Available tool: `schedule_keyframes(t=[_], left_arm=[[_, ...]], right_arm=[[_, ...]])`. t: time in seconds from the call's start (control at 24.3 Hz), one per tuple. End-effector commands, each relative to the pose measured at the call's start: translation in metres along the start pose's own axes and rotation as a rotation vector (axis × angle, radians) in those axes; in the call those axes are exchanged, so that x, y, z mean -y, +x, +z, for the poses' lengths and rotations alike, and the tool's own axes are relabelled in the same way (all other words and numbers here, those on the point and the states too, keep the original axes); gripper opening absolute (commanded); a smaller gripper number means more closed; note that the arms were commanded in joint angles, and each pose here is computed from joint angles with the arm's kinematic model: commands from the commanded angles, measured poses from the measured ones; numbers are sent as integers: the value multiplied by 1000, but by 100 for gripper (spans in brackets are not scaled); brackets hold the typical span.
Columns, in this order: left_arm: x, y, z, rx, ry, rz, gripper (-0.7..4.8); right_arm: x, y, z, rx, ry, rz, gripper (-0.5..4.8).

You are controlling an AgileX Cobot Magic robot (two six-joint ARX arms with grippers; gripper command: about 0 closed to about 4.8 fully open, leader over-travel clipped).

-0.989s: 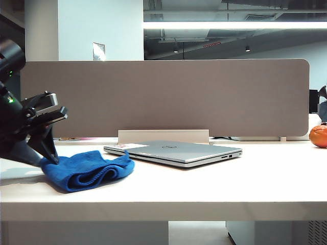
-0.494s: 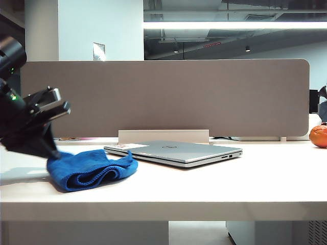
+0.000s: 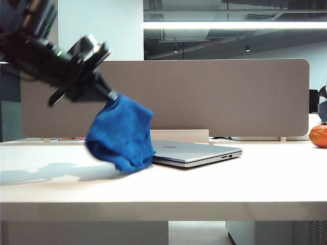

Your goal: Pick up the blue rag and put it over the laptop.

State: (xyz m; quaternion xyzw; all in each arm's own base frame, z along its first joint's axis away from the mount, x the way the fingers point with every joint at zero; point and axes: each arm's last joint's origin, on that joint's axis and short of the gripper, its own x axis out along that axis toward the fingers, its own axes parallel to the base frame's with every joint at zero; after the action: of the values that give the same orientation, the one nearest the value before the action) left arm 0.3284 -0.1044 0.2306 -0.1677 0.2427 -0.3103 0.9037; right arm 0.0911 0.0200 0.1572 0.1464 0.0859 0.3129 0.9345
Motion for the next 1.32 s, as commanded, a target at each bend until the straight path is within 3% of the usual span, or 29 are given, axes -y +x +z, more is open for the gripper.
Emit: schedule_keyframes(t=[0.04,0.45,0.62,0.82,1.11,1.24,1.32], left_arm=[[16,2,24,81,54,-9,-6],[38,12,69,156,121,-44,-6],[46,32,82,157,136,-72,-6],[58,73,86,132,150,-122,-6],[91,146,77,48,177,-206,-6],[89,158,69,26,191,-189,-6],[77,161,64,-5,169,-117,-6]], right_arm=[[0,0,0,7,-2,2,-5],[0,0,0,7,-2,2,-5],[0,0,0,7,-2,2,-5],[0,0,0,7,-2,1,-5],[0,0,0,7,-2,1,-5],[0,0,0,7,-2,2,-5],[0,0,0,6,-2,1,-5]])
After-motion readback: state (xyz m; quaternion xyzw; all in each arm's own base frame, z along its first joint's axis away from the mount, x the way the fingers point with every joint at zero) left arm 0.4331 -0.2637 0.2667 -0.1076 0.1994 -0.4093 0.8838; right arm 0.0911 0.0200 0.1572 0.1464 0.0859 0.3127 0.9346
